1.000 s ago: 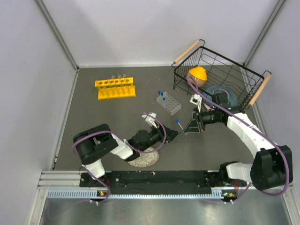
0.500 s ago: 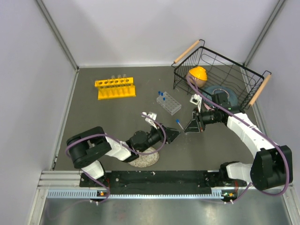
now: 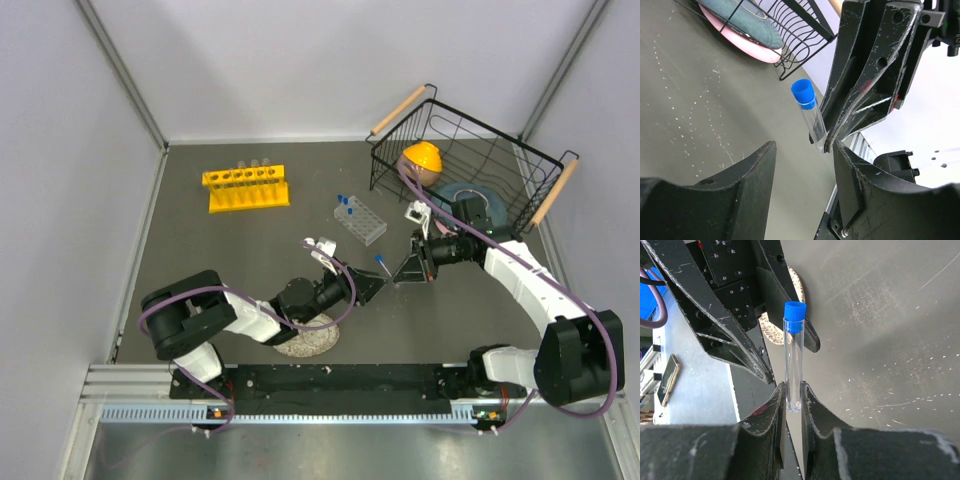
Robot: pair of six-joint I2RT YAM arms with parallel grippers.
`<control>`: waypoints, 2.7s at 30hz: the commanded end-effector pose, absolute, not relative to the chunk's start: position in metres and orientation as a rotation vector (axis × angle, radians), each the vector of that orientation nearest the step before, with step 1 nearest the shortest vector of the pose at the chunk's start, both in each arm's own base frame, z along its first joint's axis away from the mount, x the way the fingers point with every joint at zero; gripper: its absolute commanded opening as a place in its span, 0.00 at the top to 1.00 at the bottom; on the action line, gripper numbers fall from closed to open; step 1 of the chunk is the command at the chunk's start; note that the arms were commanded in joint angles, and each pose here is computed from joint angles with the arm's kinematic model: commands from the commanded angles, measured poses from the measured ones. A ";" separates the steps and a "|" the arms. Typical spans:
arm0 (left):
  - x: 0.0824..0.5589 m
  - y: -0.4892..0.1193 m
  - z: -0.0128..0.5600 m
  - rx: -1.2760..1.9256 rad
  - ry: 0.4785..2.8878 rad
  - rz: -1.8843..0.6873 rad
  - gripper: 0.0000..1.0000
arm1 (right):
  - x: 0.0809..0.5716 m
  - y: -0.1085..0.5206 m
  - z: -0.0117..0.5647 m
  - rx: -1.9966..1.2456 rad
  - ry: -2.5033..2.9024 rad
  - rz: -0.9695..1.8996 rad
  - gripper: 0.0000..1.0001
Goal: Organize the chemistry lab equipment
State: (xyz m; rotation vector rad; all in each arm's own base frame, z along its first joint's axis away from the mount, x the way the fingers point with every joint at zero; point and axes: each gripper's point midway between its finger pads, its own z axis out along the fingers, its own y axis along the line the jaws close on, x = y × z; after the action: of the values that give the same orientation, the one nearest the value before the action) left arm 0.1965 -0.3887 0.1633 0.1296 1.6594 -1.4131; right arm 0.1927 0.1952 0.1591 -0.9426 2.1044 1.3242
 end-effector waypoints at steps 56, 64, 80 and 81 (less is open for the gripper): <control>0.149 -0.406 0.215 0.839 1.534 -1.342 1.00 | 0.172 0.200 0.232 -1.145 1.785 1.303 0.18; 0.141 -0.414 0.222 0.838 1.523 -1.412 1.00 | 0.164 0.215 0.237 -1.210 1.797 1.325 0.32; 0.144 -0.409 0.225 0.811 1.515 -1.401 1.00 | 0.163 0.216 0.219 -1.220 1.864 1.312 0.64; 0.144 -0.408 0.225 0.807 1.515 -1.401 1.00 | 0.163 0.216 0.218 -1.227 1.865 1.308 0.64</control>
State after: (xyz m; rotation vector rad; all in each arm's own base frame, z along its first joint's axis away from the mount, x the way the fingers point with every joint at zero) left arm 0.1431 -0.4064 0.1952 0.8376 1.6156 -1.3705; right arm 0.1635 0.2129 0.2158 -1.1933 1.8870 1.3176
